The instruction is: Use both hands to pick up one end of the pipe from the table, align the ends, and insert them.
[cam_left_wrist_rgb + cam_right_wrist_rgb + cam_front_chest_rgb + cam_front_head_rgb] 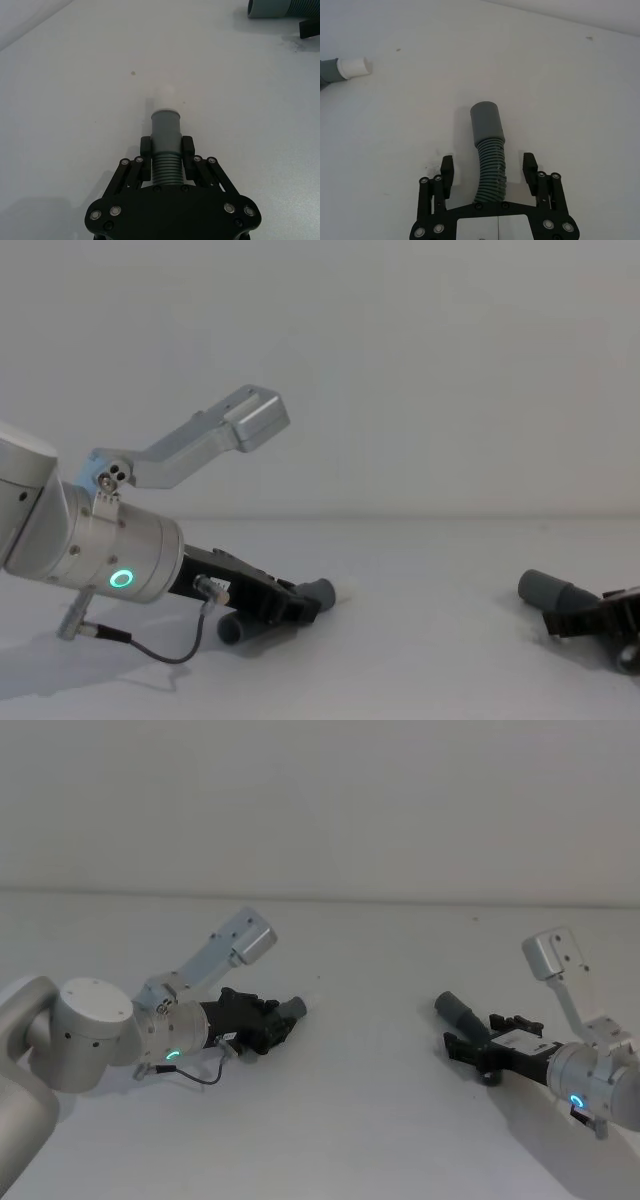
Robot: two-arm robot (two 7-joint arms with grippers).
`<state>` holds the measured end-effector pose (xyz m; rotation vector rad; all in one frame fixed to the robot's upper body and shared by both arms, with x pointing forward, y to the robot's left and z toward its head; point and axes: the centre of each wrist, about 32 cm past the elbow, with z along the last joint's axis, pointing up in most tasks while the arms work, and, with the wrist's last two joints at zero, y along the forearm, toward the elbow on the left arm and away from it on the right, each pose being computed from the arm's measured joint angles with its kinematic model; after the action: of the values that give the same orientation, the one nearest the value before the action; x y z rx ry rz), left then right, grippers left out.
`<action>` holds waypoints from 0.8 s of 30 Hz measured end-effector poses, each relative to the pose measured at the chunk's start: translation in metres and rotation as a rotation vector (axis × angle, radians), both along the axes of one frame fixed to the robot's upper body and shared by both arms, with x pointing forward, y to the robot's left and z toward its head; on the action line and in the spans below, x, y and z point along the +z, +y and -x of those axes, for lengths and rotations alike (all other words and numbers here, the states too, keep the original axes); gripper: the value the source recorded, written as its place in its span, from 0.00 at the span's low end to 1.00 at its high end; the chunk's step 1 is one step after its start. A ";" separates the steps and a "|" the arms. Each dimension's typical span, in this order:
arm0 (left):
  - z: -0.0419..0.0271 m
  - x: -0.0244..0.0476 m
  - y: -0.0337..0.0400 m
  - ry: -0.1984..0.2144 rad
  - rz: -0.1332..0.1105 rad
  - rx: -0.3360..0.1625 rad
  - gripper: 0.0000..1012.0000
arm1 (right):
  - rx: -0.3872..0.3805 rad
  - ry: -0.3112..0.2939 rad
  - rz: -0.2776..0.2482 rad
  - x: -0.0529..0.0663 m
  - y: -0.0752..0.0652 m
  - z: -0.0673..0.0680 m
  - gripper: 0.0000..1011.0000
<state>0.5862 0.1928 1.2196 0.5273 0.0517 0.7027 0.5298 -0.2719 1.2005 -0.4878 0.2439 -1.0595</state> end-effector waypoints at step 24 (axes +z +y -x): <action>0.0000 -0.0001 0.0000 0.000 0.000 0.000 0.34 | -0.001 0.006 -0.003 -0.001 -0.001 0.000 0.27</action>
<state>0.5862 0.1928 1.2195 0.5276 0.0520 0.7027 0.5302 -0.2726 1.1994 -0.4880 0.2512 -1.0582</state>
